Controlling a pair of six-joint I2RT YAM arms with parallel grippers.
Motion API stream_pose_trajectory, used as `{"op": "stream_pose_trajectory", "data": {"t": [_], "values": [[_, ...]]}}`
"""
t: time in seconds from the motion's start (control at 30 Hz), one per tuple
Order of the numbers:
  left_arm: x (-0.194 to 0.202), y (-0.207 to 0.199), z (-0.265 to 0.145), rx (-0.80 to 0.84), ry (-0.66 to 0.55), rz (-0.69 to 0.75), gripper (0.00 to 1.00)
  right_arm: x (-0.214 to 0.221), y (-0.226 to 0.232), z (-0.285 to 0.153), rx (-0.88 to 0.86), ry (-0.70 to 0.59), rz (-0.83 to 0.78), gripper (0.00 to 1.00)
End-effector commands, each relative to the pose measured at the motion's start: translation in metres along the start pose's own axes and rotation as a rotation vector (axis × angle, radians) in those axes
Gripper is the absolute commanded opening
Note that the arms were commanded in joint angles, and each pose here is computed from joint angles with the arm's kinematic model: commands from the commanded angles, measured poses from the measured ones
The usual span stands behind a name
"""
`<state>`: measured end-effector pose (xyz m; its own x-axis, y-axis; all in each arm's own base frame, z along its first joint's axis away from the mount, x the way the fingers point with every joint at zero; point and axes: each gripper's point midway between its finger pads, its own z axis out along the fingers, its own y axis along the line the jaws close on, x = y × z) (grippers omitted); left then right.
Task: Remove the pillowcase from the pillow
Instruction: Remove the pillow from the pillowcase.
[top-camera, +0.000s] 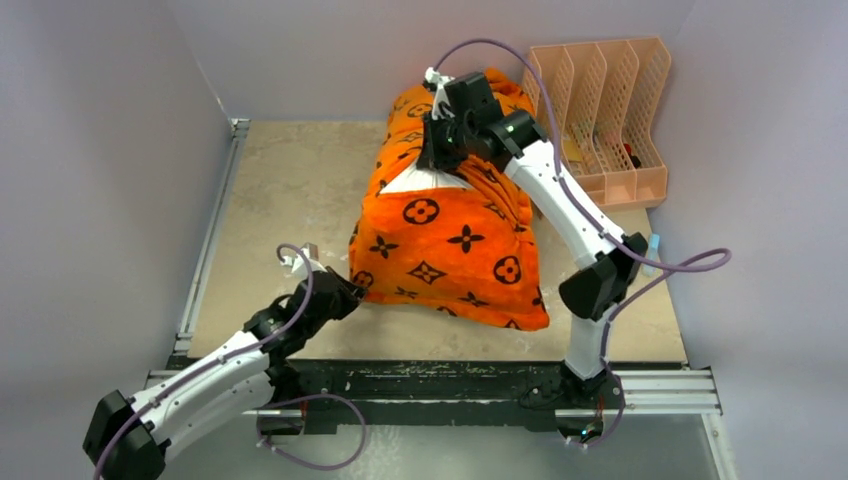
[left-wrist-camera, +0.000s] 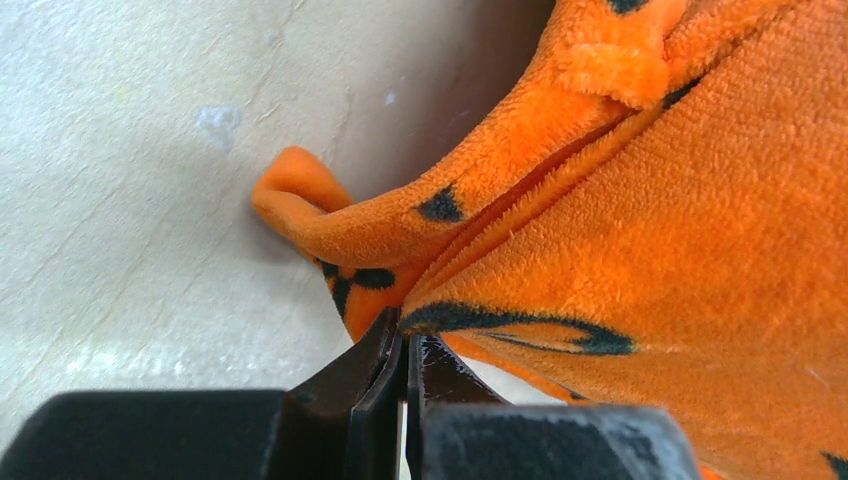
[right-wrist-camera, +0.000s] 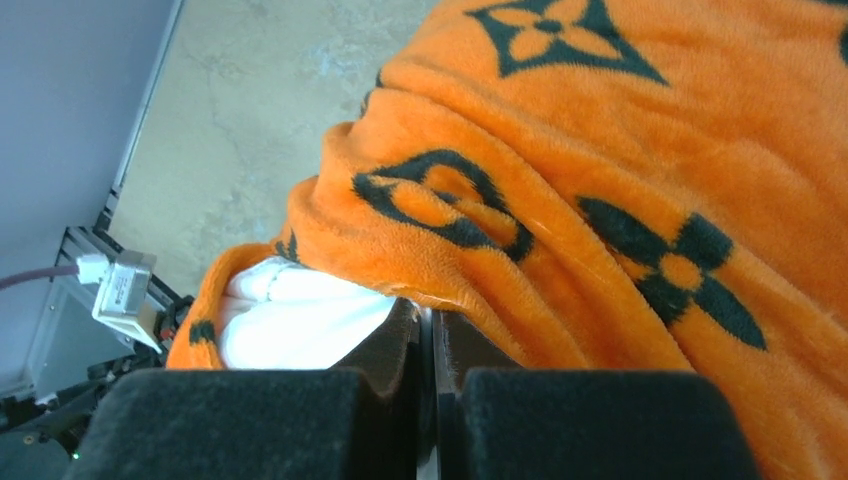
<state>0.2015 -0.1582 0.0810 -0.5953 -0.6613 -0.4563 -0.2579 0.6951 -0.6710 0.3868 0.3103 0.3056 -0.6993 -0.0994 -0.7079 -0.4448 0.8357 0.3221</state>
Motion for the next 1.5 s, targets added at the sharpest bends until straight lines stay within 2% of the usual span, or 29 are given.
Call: {"op": "stream_pose_trajectory", "data": {"t": [0.0,0.03,0.07,0.1,0.17,0.27,0.4,0.6,0.7,0.87,0.97,1.07,1.1,1.13,1.27,1.37,1.4,1.47], "values": [[0.001,0.011,-0.004,-0.097,0.023,0.116,0.13,-0.082,-0.014,-0.054,-0.017,-0.437,-0.037,0.00],[-0.010,-0.016,-0.008,-0.014,-0.004,0.118,0.29,-0.055,-0.016,-0.037,-0.049,-0.389,-0.028,0.00],[-0.024,-0.041,-0.015,0.049,-0.045,0.114,0.38,-0.023,-0.027,-0.020,-0.038,-0.330,0.013,0.00],[-0.039,-0.058,-0.024,0.082,-0.088,0.110,0.52,0.009,-0.037,-0.007,-0.025,-0.267,0.063,0.00],[-0.065,-0.085,-0.044,0.116,-0.151,0.123,0.62,0.055,-0.055,0.010,0.009,-0.195,0.119,0.00],[-0.078,-0.117,-0.066,0.185,-0.148,0.155,0.66,0.087,-0.062,0.025,0.009,-0.130,0.146,0.00],[-0.090,-0.144,-0.082,0.253,-0.156,0.070,0.71,0.108,-0.058,0.035,-0.022,-0.053,0.151,0.00],[-0.075,-0.161,-0.051,0.171,-0.061,-0.069,0.74,0.107,-0.053,0.029,-0.042,-0.089,0.165,0.00],[-0.065,-0.163,-0.033,0.121,-0.016,-0.074,0.75,0.102,-0.046,0.024,-0.054,-0.096,0.143,0.00],[-0.059,-0.155,-0.015,0.088,0.013,-0.168,0.75,0.097,-0.039,0.018,-0.056,-0.122,0.106,0.00],[-0.041,-0.138,-0.015,0.014,0.102,-0.115,0.61,0.092,-0.041,0.015,-0.025,-0.130,0.088,0.00],[-0.018,-0.118,-0.024,0.005,0.195,-0.134,0.38,0.080,-0.049,0.011,0.040,-0.156,0.070,0.00],[-0.011,-0.113,-0.028,0.019,0.218,-0.150,0.25,0.075,-0.051,0.010,0.059,-0.165,0.066,0.00],[-0.005,-0.110,-0.030,0.042,0.236,-0.161,0.20,0.070,-0.053,0.008,0.073,-0.172,0.061,0.00],[0.017,-0.096,-0.038,0.056,0.329,-0.170,0.14,0.048,-0.051,0.001,0.091,-0.216,0.040,0.00],[0.026,-0.110,-0.054,0.155,0.409,-0.082,0.07,0.037,-0.054,0.003,0.119,-0.235,0.036,0.00],[0.029,-0.110,-0.058,0.165,0.431,-0.046,0.00,0.035,-0.056,0.006,0.133,-0.239,0.041,0.00],[0.043,-0.111,-0.071,0.213,0.529,0.013,0.00,0.027,-0.064,0.009,0.185,-0.259,0.065,0.00]]}}
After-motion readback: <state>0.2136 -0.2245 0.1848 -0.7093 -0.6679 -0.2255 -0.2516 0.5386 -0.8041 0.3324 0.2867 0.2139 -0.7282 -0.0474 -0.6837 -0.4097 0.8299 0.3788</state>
